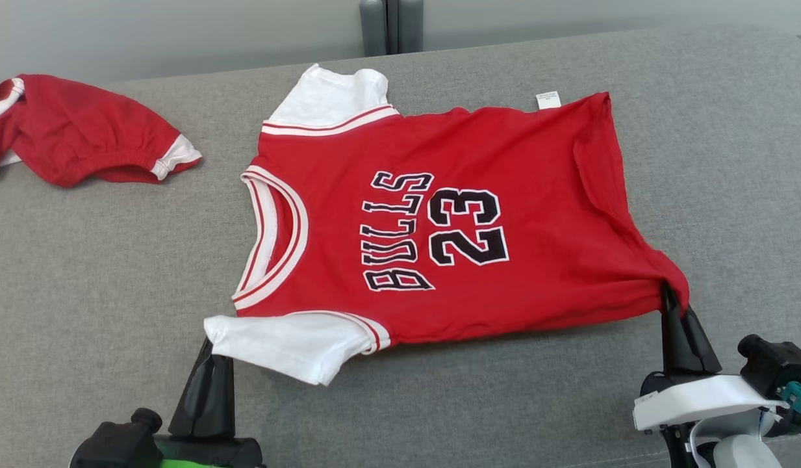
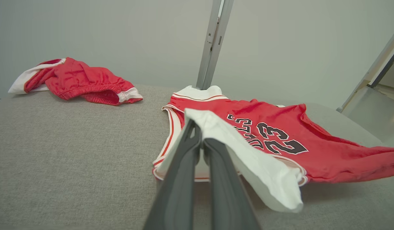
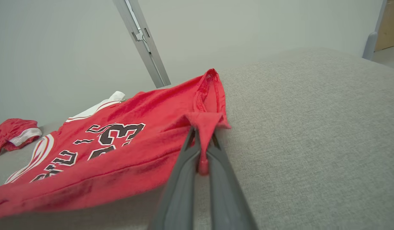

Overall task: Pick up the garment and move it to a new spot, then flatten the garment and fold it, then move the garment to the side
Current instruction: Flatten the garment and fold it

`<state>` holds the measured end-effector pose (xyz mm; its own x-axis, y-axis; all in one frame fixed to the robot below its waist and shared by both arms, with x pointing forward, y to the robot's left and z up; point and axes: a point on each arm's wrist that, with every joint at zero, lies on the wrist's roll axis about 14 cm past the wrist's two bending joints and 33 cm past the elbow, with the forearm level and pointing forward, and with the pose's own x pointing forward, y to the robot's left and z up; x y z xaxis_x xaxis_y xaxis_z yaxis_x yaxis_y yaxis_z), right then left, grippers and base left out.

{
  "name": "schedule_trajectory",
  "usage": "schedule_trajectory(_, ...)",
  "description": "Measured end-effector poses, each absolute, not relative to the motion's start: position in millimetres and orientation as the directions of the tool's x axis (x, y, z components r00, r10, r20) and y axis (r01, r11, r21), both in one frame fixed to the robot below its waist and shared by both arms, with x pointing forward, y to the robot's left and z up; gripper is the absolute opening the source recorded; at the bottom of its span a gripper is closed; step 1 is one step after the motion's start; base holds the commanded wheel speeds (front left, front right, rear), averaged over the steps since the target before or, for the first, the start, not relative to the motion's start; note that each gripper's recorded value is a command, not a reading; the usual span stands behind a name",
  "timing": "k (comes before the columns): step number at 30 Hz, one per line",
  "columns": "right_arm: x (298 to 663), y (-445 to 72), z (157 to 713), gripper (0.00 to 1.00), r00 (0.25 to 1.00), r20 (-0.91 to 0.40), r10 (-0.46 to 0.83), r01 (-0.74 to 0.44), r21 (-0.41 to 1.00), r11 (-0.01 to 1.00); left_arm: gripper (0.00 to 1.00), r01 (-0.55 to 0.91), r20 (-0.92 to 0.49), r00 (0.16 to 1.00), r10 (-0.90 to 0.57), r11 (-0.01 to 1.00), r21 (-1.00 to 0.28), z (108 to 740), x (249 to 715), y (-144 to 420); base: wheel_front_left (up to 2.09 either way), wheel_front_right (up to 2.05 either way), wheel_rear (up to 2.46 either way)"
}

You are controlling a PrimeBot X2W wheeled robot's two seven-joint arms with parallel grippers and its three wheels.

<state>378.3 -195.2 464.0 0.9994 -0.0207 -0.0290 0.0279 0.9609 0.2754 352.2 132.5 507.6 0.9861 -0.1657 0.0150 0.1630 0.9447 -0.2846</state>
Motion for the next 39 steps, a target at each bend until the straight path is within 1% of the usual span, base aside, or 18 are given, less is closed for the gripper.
schedule_trajectory(8, 392.3, -189.1, 445.0, 0.0, 0.997, -0.082, -0.003, 0.026, 0.281, 0.959, 0.0, 0.17, -0.023, 0.983, -0.184, 0.944, -0.283, 486.1, 372.0, 132.4, 0.0, 0.0, 0.0)
schedule_trajectory(14, 413.5, -188.9, 444.0, 0.0, 0.997, -0.077, 0.0, 0.02, 0.267, 0.964, 0.0, 0.23, 0.019, 0.972, -0.233, 0.939, -0.257, 490.3, 410.8, 121.0, 0.0, 0.0, 0.0)
schedule_trajectory(20, 438.3, -192.6, 442.4, 0.0, 0.997, -0.071, -0.006, 0.023, 0.238, 0.971, 0.0, 0.251, 0.048, 0.968, -0.247, 0.937, -0.242, 490.2, 457.0, 113.0, 0.0, 0.0, 0.0)
schedule_trajectory(30, 466.0, -193.1, 426.8, 0.0, 0.995, -0.101, -0.005, 0.028, 0.231, 0.973, 0.0, 0.233, -0.019, 0.97, -0.244, 0.945, -0.23, 457.9, 506.2, 108.0, 0.0, 0.0, 0.0)
schedule_trajectory(31, 467.8, -193.0, 425.6, 0.09, 0.995, -0.103, -0.004, 0.028, 0.231, 0.973, 0.0, 0.231, -0.028, 0.969, -0.244, 0.946, -0.225, 454.7, 509.0, 107.8, 0.0, 0.0, 0.0)
schedule_trajectory(32, 469.6, -193.1, 424.3, 0.29, 0.994, -0.105, -0.004, 0.028, 0.23, 0.973, 0.0, 0.227, -0.038, 0.97, -0.241, 0.947, -0.227, 450.4, 511.7, 107.3, 0.0, 0.0, 0.0)
schedule_trajectory(33, 471.0, -193.7, 423.1, 0.6, 0.994, -0.107, -0.006, 0.031, 0.23, 0.973, 0.02, 0.222, -0.049, 0.97, -0.239, 0.949, -0.224, 446.3, 514.0, 106.8, 0.0, 0.0, 0.0)
schedule_trajectory(34, 472.7, -194.7, 423.0, 1.0, 0.994, -0.106, -0.009, 0.033, 0.229, 0.973, 0.4, 0.217, -0.06, 0.97, -0.236, 0.95, -0.223, 442.1, 515.8, 106.5, 0.0, 0.0, 0.0)
schedule_trajectory(35, 474.0, -195.7, 423.4, 1.0, 0.995, -0.103, -0.011, 0.035, 0.229, 0.973, 1.0, 0.215, -0.066, 0.97, -0.234, 0.951, -0.221, 439.9, 517.1, 106.2, 0.0, 0.0, 0.0)
schedule_trajectory(39, 476.9, -202.5, 427.5, 1.0, 0.996, -0.087, -0.03, 0.048, 0.219, 0.975, 1.0, 0.21, -0.045, 0.974, -0.224, 0.955, -0.211, 445.4, 525.2, 107.4, 0.0, 0.0, 0.0)
